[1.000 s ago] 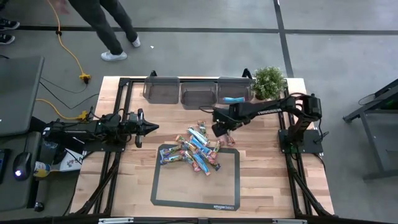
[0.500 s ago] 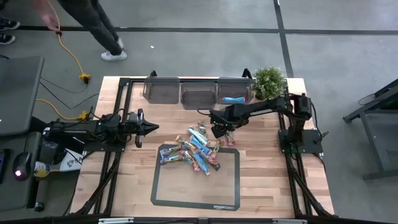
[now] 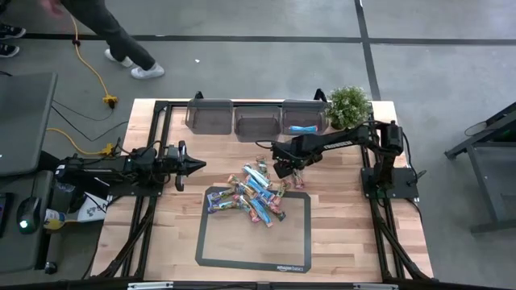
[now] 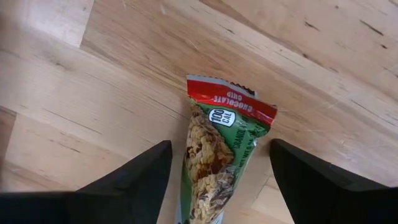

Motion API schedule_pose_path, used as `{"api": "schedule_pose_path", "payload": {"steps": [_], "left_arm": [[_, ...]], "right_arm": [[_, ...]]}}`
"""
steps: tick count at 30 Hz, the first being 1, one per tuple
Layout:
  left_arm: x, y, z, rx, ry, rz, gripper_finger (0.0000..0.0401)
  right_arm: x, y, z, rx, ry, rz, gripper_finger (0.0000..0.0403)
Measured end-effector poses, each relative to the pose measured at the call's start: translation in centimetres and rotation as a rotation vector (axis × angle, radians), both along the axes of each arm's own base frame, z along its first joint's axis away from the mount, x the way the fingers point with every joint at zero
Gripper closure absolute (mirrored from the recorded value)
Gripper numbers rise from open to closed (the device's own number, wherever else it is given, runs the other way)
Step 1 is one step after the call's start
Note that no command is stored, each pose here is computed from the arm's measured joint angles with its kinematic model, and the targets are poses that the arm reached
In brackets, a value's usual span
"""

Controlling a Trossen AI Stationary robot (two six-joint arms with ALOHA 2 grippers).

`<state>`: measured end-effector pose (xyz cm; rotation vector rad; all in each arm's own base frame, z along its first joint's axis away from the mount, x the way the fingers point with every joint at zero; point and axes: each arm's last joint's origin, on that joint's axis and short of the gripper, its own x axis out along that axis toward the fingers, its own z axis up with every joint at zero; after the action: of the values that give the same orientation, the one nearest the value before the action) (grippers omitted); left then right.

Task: Pick and place Granola Bars by type
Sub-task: Put the red granola bar into the right black bin

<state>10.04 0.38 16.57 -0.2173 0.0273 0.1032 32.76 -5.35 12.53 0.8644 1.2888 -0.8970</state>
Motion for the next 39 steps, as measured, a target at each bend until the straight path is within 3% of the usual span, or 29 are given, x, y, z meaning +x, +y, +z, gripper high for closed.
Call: {"api": "schedule_pose_path", "payload": {"steps": [39], "left_arm": [[0.0, 0.0, 0.0, 0.0, 0.0, 0.0, 0.04]], "right_arm": [[0.92, -0.08, 0.81, 0.011, -0.033, -0.022, 0.0313]]}}
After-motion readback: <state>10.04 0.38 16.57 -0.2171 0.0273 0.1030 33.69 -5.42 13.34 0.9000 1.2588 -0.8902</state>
